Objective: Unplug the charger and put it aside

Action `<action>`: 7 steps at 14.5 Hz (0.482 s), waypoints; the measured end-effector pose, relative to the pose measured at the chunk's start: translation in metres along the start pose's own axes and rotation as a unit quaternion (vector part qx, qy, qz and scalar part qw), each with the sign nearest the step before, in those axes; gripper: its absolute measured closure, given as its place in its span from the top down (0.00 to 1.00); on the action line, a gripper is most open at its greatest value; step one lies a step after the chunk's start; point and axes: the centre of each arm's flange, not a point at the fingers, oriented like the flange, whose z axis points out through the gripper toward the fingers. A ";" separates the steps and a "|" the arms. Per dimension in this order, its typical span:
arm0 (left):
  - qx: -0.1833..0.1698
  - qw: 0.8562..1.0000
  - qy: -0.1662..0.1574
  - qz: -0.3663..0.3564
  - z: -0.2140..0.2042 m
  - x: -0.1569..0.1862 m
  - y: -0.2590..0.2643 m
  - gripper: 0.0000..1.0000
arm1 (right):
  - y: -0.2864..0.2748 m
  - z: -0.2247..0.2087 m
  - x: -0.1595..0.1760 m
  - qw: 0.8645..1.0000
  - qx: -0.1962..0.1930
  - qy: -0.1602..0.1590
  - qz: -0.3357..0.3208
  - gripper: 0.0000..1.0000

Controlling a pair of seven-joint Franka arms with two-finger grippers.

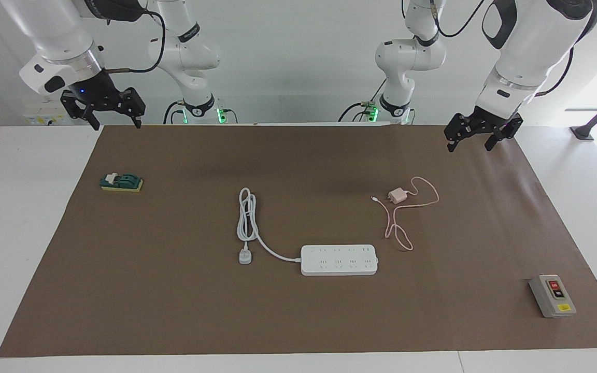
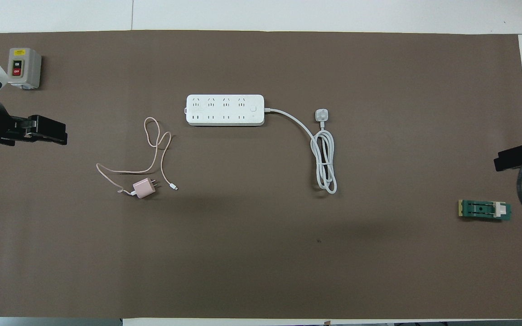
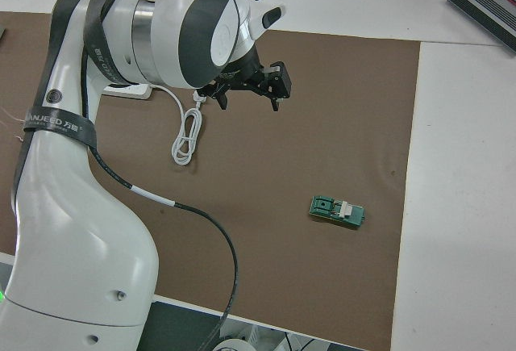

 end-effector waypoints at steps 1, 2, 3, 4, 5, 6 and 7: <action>0.000 1.000 -0.001 0.000 0.000 0.000 0.000 1.00 | 0.000 0.000 0.000 1.000 0.000 0.000 0.000 1.00; 0.000 1.000 -0.003 0.000 0.001 -0.001 0.000 1.00 | 0.000 0.000 0.000 1.000 0.000 0.000 0.000 1.00; 0.000 1.000 -0.006 0.000 0.001 -0.001 0.000 1.00 | -0.001 0.000 0.000 1.000 0.000 0.000 -0.001 1.00; 0.000 1.000 -0.009 0.000 0.002 -0.002 0.000 1.00 | -0.001 0.000 0.000 1.000 0.000 0.000 -0.001 1.00; 0.000 1.000 -0.012 0.000 0.002 -0.003 0.000 1.00 | -0.001 0.000 0.000 1.000 0.000 0.000 -0.001 1.00; 0.000 1.000 -0.013 0.000 0.002 -0.003 0.000 1.00 | -0.001 0.000 0.000 1.000 0.000 0.000 -0.001 1.00; 0.001 1.000 -0.015 0.001 0.003 -0.003 0.000 1.00 | -0.001 0.000 0.000 1.000 0.000 0.000 -0.001 1.00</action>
